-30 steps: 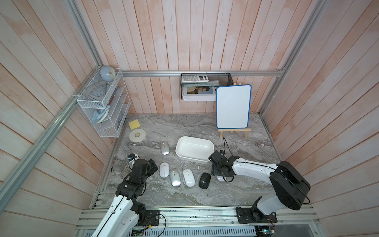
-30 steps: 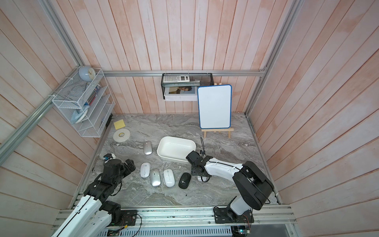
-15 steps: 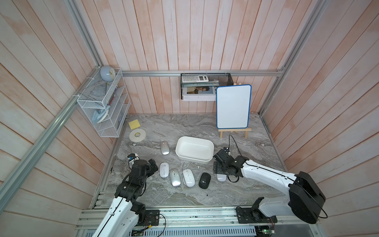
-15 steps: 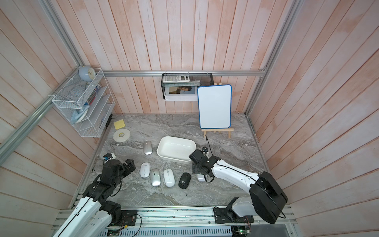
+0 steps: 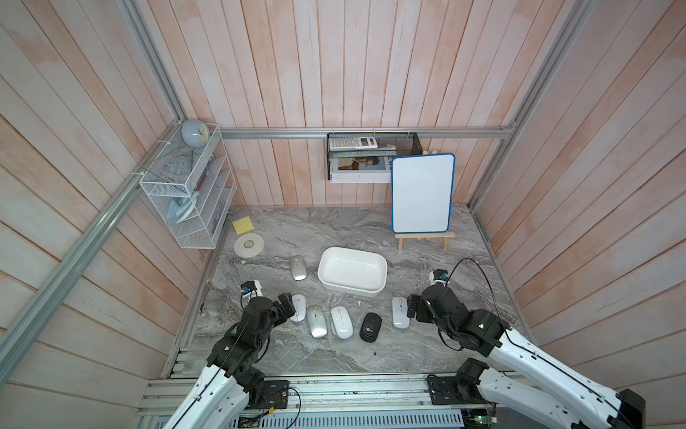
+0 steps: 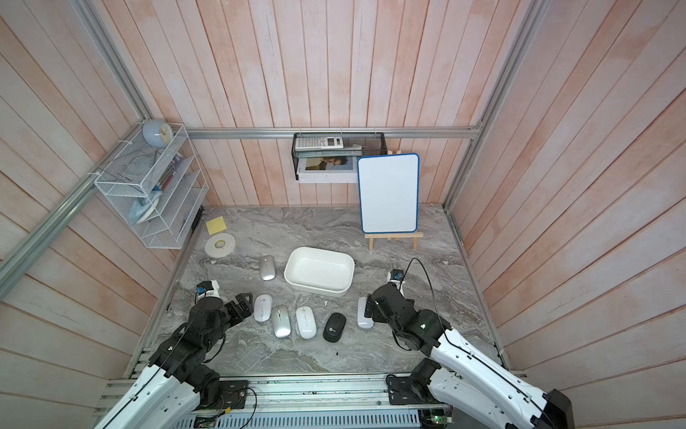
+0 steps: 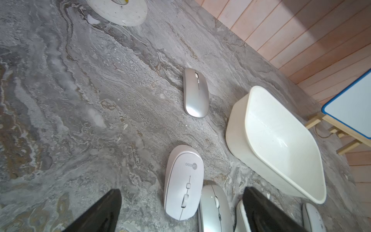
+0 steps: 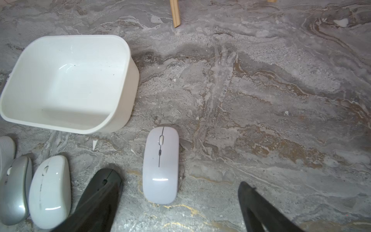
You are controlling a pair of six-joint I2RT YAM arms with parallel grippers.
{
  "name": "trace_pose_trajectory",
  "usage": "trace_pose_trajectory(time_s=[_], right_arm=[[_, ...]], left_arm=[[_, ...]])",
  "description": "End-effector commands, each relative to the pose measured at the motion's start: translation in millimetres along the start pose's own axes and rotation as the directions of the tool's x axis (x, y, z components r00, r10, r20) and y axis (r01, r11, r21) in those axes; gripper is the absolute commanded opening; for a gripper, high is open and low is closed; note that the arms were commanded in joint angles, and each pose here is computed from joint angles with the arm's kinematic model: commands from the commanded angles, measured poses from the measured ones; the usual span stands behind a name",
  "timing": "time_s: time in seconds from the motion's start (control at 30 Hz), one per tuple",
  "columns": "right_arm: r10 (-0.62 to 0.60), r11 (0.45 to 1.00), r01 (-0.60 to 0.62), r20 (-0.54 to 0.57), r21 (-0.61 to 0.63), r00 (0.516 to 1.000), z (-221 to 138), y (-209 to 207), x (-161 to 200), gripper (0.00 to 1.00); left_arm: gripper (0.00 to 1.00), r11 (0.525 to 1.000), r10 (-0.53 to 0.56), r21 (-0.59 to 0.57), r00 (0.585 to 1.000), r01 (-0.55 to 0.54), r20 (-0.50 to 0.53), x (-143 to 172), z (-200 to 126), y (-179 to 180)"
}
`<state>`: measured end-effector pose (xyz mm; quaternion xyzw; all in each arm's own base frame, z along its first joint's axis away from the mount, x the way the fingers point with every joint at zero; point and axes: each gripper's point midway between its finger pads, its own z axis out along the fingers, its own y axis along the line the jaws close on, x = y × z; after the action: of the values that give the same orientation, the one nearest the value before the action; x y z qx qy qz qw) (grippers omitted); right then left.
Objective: Take out the mouse from the storage box
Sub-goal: Reset both arms
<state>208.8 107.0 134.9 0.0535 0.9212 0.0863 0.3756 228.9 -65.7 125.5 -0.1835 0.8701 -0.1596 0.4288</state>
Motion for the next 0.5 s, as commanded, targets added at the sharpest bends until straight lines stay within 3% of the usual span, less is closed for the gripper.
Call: trace_pose_trajectory(time_s=[0.0, 0.27, 0.37, 0.47], right_arm=[[0.04, 0.999, -0.04, 0.1, -0.005, 0.994, -4.5, -7.0, -12.3, 0.98], [-0.004, 0.999, -0.004, 0.167, 0.047, 0.986, -3.8, -17.8, -21.0, 0.98], [-0.038, 0.998, 0.025, 0.208, 0.064, 0.977, -2.9, -19.3, -28.6, 0.98], [-0.075, 0.996, 0.06, 0.256, 0.066, 0.964, -4.6, -17.8, -39.5, 0.98]], left_arm=[[1.0, 1.0, 0.006, 0.005, 0.997, -0.007, 0.076, -14.7, -0.6, -11.3], [1.0, 0.998, 0.068, -0.029, 0.974, -0.063, 0.217, -53.5, -2.9, -32.1], [1.0, 0.997, 0.069, -0.062, 0.944, -0.052, 0.322, -74.5, -3.8, -32.6], [1.0, 0.993, 0.079, -0.111, 0.889, -0.032, 0.451, -99.1, -6.7, -31.0]])
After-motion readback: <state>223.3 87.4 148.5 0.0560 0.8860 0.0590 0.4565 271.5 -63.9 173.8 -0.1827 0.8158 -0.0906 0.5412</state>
